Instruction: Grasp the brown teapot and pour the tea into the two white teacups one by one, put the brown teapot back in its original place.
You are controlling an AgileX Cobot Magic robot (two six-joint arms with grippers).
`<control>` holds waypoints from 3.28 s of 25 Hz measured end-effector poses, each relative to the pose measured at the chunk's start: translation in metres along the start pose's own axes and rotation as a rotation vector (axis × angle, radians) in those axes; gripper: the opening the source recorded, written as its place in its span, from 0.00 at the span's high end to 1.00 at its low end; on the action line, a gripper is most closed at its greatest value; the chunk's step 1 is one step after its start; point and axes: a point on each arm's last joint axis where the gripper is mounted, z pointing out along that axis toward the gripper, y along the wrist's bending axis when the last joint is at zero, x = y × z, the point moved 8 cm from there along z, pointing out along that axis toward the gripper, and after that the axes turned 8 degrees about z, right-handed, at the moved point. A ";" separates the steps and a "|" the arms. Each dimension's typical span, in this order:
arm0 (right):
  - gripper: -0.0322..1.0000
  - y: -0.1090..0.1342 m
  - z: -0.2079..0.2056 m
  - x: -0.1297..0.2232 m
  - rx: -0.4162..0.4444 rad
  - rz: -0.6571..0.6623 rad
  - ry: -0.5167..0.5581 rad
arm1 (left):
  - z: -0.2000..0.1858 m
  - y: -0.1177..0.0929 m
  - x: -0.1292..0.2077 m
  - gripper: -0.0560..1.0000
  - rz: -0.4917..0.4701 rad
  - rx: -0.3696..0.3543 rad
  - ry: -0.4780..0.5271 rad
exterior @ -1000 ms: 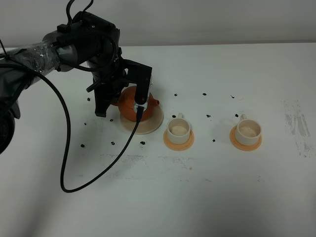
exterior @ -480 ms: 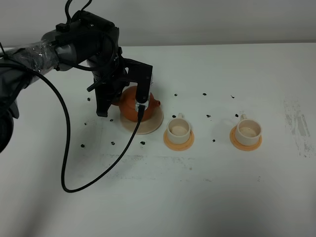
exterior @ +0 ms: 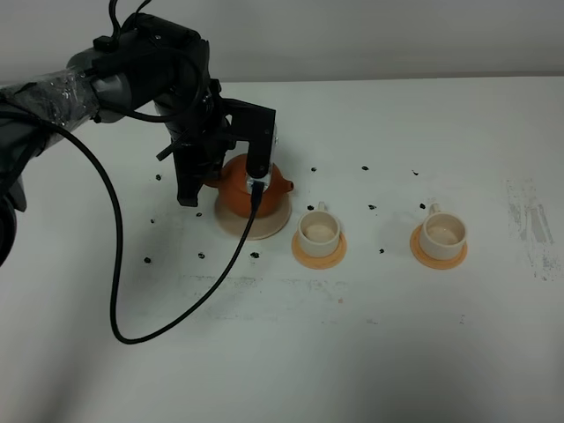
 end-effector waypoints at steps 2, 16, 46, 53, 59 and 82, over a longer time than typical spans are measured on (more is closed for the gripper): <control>0.50 0.000 0.000 0.000 0.000 0.000 0.000 | -0.001 0.001 -0.002 0.83 0.009 -0.004 -0.014; 0.50 0.000 0.000 0.000 0.000 0.000 0.000 | -0.040 0.011 -0.007 0.83 0.066 -0.093 -0.059; 0.50 0.000 0.000 0.000 0.000 0.000 -0.001 | -0.045 0.007 -0.034 0.83 0.287 -0.118 0.041; 0.50 0.000 0.000 0.000 0.000 0.000 -0.001 | -0.045 0.005 -0.039 0.83 0.318 -0.113 0.046; 0.50 0.000 0.000 0.000 0.000 0.000 -0.001 | -0.046 0.005 -0.040 0.83 0.326 -0.112 0.050; 0.50 0.000 0.000 0.000 0.000 0.000 -0.001 | -0.045 -0.004 -0.034 0.83 0.378 -0.214 0.081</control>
